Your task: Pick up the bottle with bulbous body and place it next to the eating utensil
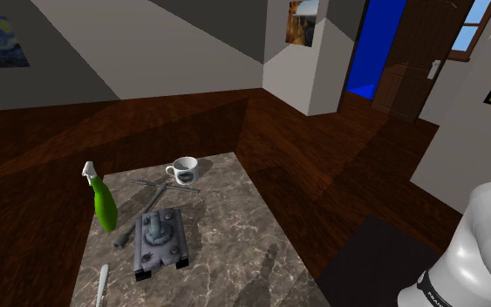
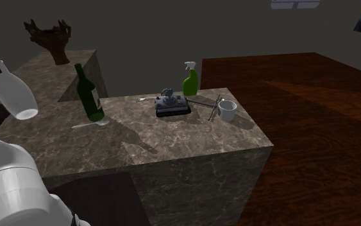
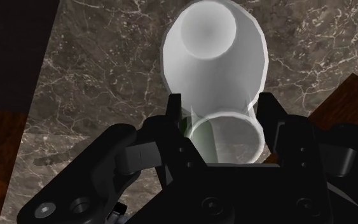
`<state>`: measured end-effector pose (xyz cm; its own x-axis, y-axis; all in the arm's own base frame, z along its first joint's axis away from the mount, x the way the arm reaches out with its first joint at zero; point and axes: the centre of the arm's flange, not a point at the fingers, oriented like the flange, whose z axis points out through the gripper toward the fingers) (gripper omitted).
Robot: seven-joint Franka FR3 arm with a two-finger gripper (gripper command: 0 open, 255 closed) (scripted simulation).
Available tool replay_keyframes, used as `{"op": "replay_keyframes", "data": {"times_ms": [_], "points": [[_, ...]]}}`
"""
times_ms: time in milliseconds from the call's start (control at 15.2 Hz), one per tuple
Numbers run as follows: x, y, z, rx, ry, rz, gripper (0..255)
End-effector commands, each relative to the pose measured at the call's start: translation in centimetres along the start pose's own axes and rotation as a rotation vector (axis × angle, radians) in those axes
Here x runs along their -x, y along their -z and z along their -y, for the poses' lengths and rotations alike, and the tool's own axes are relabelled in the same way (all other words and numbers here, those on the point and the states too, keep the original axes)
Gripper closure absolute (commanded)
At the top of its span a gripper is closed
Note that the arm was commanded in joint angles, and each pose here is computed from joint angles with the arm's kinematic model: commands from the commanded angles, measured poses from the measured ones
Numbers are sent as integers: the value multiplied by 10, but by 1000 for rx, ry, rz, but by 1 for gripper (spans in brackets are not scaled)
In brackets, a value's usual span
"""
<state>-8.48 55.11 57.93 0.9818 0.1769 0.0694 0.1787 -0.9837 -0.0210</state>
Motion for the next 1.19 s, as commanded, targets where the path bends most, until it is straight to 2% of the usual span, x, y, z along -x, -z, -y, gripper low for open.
{"op": "replay_keyframes", "data": {"times_ms": [0, 1122], "points": [[0, -10, 0, -1, 0, 0, 255], [7, -100, -1, -1, 0, 0, 255]]}}
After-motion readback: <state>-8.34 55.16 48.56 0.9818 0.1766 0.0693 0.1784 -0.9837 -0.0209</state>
